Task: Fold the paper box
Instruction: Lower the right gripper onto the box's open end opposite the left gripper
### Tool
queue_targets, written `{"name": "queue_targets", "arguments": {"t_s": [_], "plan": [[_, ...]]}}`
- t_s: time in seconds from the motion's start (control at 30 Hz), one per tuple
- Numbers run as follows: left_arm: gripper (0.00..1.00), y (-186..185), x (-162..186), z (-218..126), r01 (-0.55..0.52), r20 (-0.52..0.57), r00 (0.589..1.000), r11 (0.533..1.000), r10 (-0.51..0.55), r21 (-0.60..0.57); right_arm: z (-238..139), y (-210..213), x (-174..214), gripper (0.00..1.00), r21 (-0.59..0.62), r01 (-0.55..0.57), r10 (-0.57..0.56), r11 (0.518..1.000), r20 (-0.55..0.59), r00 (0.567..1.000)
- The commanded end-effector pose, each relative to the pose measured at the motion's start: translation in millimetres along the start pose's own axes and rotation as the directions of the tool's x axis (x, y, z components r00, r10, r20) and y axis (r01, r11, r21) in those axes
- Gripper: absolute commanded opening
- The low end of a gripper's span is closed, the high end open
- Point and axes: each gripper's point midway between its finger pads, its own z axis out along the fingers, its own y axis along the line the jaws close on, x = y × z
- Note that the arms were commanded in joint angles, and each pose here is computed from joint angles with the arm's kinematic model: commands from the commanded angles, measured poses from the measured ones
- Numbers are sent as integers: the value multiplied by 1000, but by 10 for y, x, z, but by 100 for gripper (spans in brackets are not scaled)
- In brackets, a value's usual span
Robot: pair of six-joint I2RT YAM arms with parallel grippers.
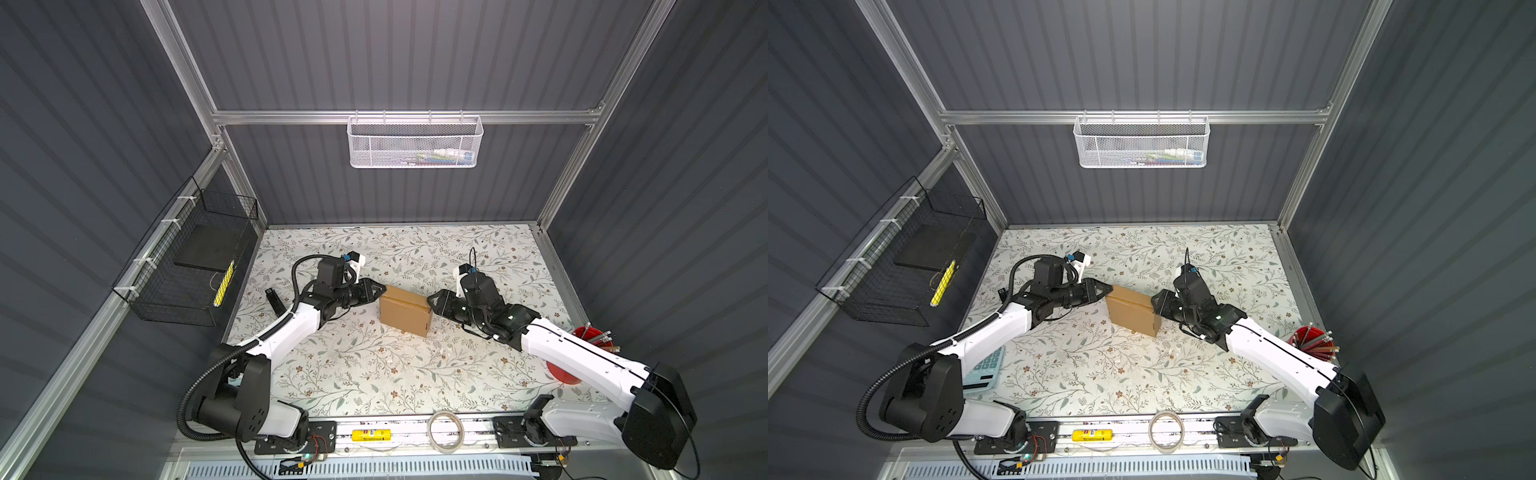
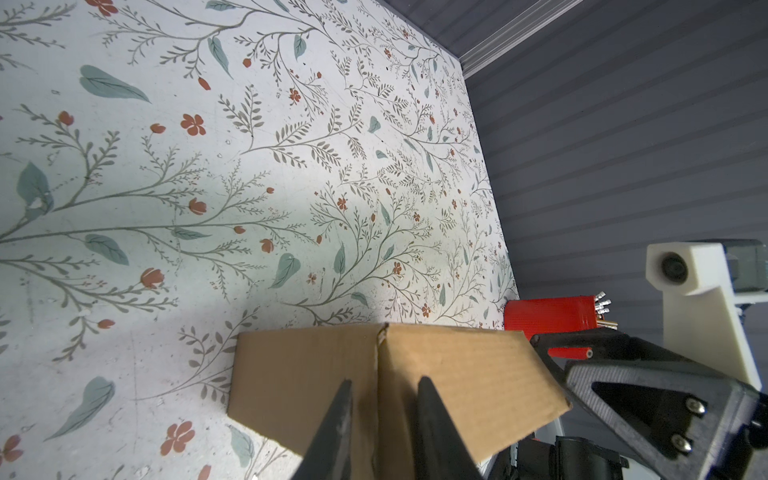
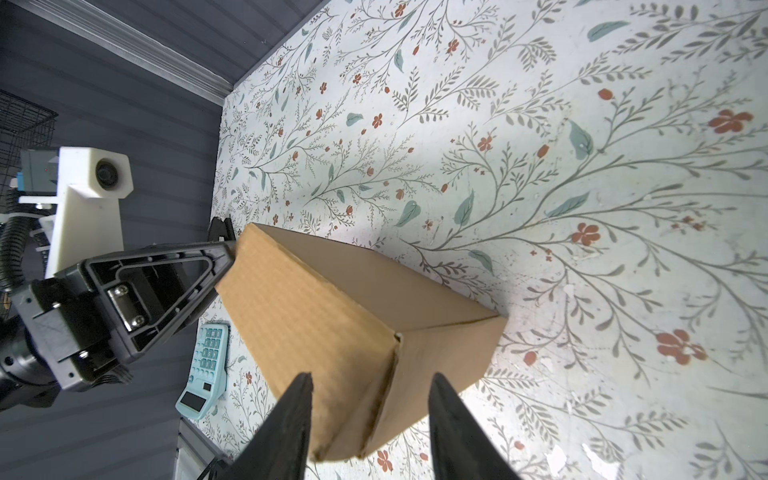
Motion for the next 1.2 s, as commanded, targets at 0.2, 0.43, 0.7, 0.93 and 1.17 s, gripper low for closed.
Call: {"name": "queue_targets", "arguments": {"t_s": [0.2, 0.43, 0.7, 0.93, 1.17], "plan": [[28, 235, 195, 65, 46, -67, 996, 996, -51, -70, 61, -29, 74, 45, -21, -16, 16, 1000, -18, 1000], [29, 242, 196, 59, 50, -64, 996, 996, -55, -75, 79, -54, 135, 43, -28, -20, 19, 999, -37, 999], [30, 247, 207, 51, 51, -67, 996, 996, -56, -79, 118, -89, 177, 42, -24, -26, 25, 999, -49, 998], [32, 249, 205, 42, 53, -64, 996, 995, -58, -84, 127, -98, 198, 40, -28, -32, 30, 999, -54, 998], [33, 252, 210, 33, 53, -65, 996, 995, -59, -87, 140, -124, 234, 39, -27, -41, 39, 999, -64, 997]]}}
